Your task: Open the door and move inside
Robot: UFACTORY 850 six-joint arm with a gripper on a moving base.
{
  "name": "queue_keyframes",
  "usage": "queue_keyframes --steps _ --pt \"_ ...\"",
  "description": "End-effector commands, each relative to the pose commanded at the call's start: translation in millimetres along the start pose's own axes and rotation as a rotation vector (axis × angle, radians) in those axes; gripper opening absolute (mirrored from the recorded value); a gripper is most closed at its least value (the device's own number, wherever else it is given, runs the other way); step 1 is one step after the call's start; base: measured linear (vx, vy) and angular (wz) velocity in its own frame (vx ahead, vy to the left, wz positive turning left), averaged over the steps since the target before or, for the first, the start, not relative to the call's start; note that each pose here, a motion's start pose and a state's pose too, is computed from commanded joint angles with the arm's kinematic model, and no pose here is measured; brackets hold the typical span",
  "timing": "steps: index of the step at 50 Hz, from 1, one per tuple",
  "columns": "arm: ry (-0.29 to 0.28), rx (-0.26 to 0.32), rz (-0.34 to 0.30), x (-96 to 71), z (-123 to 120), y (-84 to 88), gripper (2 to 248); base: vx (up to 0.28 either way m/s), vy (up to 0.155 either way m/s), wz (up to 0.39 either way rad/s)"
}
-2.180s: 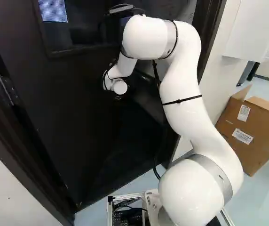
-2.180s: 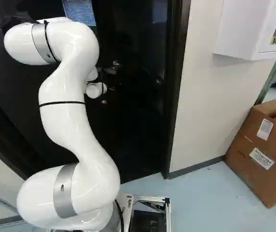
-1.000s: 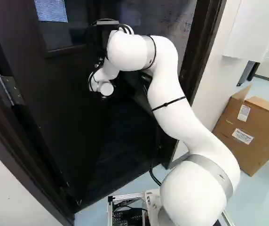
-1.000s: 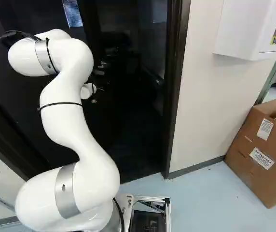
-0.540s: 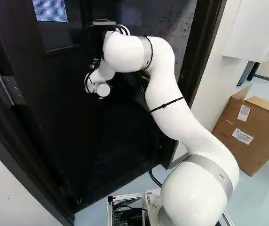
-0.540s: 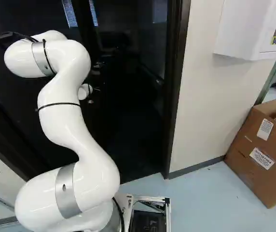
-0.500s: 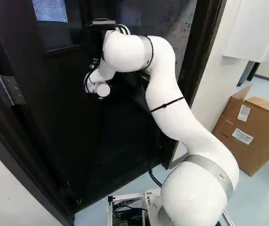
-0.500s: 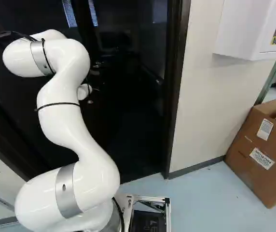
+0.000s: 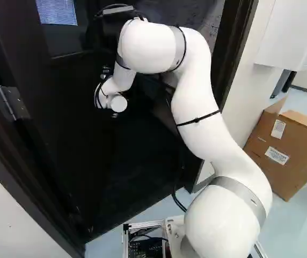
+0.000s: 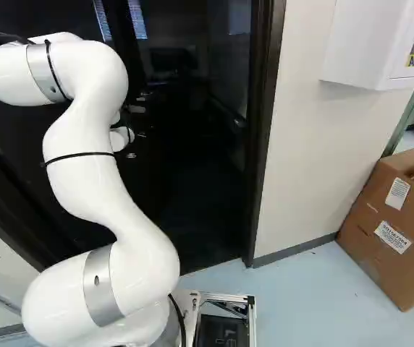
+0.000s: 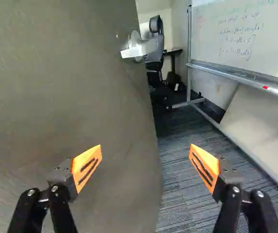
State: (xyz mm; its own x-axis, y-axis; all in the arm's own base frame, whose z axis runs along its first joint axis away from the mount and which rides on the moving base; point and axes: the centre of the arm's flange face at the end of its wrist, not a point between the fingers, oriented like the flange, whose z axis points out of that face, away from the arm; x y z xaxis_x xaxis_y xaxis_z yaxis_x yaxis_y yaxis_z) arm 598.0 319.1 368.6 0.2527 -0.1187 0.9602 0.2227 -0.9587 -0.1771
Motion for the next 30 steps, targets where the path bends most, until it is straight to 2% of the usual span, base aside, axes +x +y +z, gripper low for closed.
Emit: queue_keyframes --steps 12,30 --pt "-0.017 0.017 -0.014 -1.7 -20.1 -4.2 247 0.0 0.0 0.0" --pt "-0.02 0.023 -0.016 -2.6 -22.6 -7.6 247 0.0 0.0 0.0"
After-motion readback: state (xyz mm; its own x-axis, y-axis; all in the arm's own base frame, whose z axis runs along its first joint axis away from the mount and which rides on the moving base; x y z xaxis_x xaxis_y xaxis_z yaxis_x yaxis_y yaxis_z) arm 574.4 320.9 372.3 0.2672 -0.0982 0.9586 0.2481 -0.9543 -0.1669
